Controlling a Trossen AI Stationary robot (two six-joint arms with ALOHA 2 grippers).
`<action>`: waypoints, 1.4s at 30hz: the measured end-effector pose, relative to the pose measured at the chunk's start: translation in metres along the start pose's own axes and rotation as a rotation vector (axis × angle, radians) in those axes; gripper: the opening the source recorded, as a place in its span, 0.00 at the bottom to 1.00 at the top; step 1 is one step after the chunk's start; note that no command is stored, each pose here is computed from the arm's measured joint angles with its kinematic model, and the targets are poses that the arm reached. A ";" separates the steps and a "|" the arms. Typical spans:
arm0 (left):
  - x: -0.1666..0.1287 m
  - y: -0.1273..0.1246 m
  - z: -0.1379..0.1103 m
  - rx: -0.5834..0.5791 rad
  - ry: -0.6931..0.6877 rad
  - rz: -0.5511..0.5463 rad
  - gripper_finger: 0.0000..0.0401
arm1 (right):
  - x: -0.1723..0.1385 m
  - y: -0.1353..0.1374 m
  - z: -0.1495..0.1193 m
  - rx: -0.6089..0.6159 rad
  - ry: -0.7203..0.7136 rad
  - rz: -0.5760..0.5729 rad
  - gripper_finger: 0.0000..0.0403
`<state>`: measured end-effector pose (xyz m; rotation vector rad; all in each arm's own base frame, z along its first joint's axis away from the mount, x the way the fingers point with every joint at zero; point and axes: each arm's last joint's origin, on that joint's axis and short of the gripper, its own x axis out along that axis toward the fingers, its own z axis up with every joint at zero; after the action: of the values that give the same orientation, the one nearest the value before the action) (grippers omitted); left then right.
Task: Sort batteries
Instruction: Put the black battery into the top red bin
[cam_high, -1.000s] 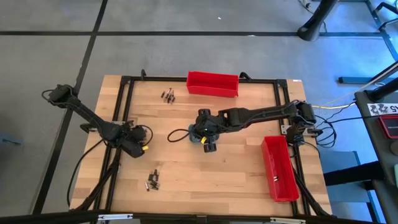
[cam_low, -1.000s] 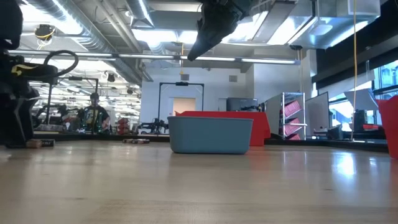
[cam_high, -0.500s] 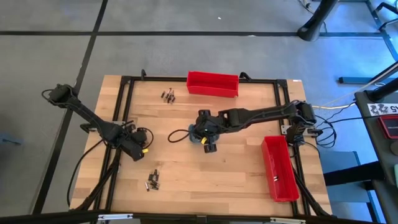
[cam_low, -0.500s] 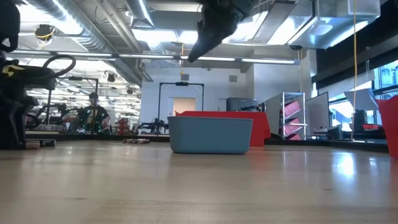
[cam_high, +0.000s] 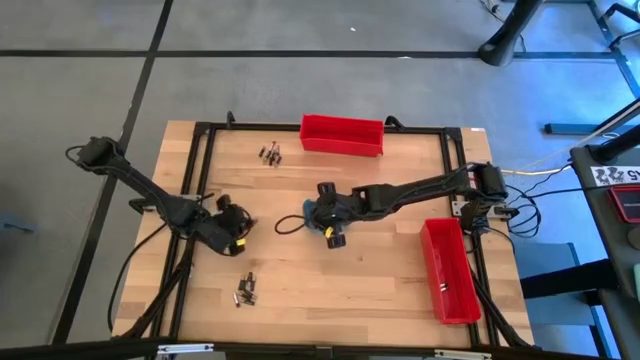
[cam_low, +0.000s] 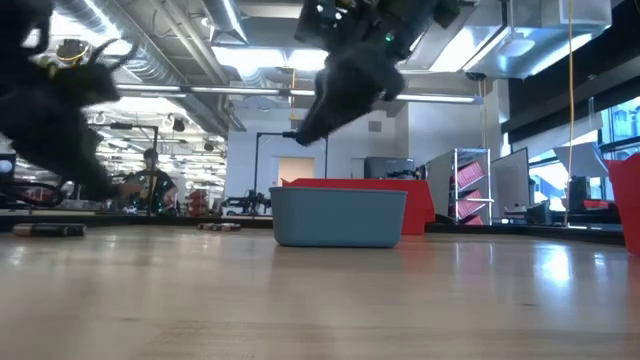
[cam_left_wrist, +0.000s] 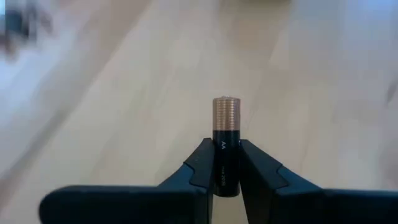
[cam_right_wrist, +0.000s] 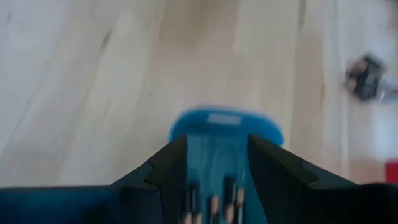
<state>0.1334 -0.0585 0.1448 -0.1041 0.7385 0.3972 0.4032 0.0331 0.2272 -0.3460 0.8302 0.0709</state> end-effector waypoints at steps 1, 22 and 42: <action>0.001 -0.002 0.006 0.012 -0.051 -0.012 0.10 | 0.002 -0.002 0.002 -0.009 -0.043 -0.005 0.42; -0.021 -0.018 0.082 0.220 -0.722 -0.157 0.10 | 0.002 -0.038 0.029 0.104 -0.892 0.097 0.42; -0.024 -0.019 0.083 0.228 -0.742 -0.154 0.10 | -0.004 -0.041 0.027 0.044 -0.893 0.265 0.42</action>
<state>0.1778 -0.0647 0.2213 0.1950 0.0373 0.1762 0.4279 0.0033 0.2578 -0.1294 -0.0142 0.4217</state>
